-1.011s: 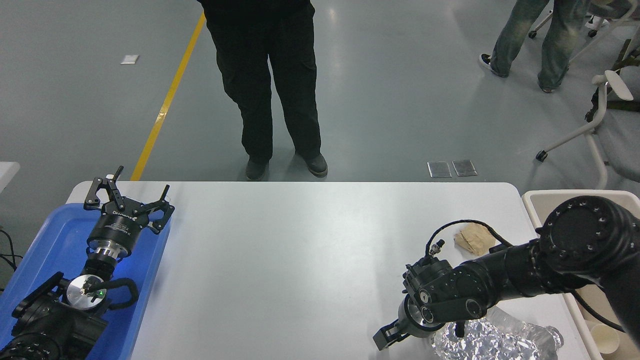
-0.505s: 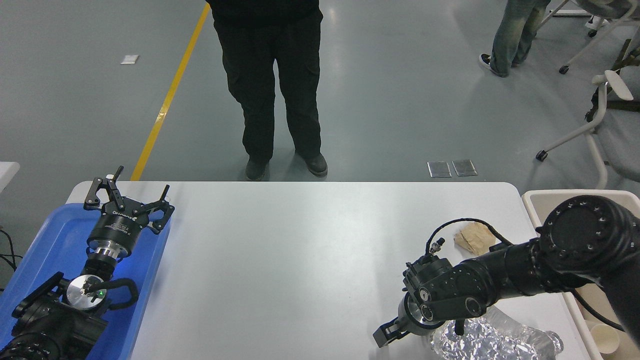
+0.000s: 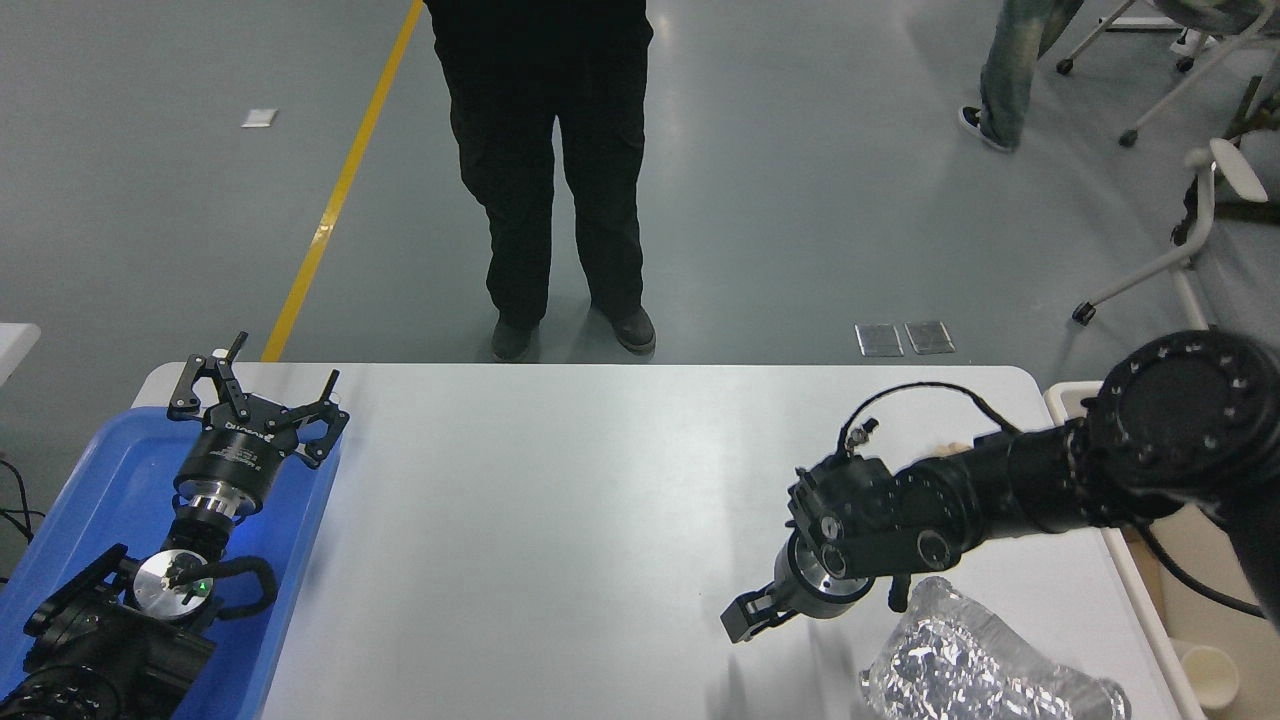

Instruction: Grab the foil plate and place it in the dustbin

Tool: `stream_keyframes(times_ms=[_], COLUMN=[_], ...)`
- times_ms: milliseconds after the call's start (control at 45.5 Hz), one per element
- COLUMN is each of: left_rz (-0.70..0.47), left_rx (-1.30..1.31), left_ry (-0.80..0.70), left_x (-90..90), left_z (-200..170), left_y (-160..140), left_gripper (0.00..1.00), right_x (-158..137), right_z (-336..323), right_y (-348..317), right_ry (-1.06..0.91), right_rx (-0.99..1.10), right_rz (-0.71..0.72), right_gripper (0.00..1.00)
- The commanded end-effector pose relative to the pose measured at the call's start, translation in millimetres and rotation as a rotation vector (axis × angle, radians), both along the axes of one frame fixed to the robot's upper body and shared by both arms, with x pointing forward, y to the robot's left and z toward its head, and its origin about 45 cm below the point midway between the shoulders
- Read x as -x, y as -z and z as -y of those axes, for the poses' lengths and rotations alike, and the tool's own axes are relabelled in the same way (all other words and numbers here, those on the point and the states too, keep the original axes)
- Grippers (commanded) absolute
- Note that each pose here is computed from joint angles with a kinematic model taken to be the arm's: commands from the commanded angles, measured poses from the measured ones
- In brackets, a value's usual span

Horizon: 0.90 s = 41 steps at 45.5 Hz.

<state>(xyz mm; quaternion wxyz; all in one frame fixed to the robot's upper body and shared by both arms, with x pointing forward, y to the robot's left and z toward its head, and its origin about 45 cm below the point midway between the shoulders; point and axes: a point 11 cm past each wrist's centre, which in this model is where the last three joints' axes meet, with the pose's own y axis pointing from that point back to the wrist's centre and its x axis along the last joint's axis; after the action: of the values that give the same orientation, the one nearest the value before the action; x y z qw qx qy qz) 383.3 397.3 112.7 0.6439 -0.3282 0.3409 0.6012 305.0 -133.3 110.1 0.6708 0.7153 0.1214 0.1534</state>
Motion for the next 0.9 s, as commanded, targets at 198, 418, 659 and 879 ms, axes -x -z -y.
stream_keyframes(times_ms=[198, 418, 659, 879], left_rz=[-0.001, -0.001, -0.001, -0.001], left_rx=[0.0, 0.0, 0.0, 0.0], left_ry=[0.0, 0.0, 0.0, 0.0], left_x=[0.5, 0.5, 0.5, 0.5], left_z=[-0.2, -0.2, -0.2, -0.2], left_y=[0.5, 0.5, 0.5, 0.5], left_gripper=[0.99, 0.99, 0.99, 0.99], right_x=[-39.5, -70.2, -81.0, -76.1], right_z=[-10.9, -10.8, 9.9, 60.3], right_y=[-120.1, -193.0, -250.1, -284.8], right_ry=[0.089, 0.197, 0.26, 0.377], right_rx=[-0.072, -0.176, -0.155, -0.034], right_rz=[-0.135, -0.025, 0.083, 0.155], right_gripper=[1.0, 1.0, 1.0, 1.0])
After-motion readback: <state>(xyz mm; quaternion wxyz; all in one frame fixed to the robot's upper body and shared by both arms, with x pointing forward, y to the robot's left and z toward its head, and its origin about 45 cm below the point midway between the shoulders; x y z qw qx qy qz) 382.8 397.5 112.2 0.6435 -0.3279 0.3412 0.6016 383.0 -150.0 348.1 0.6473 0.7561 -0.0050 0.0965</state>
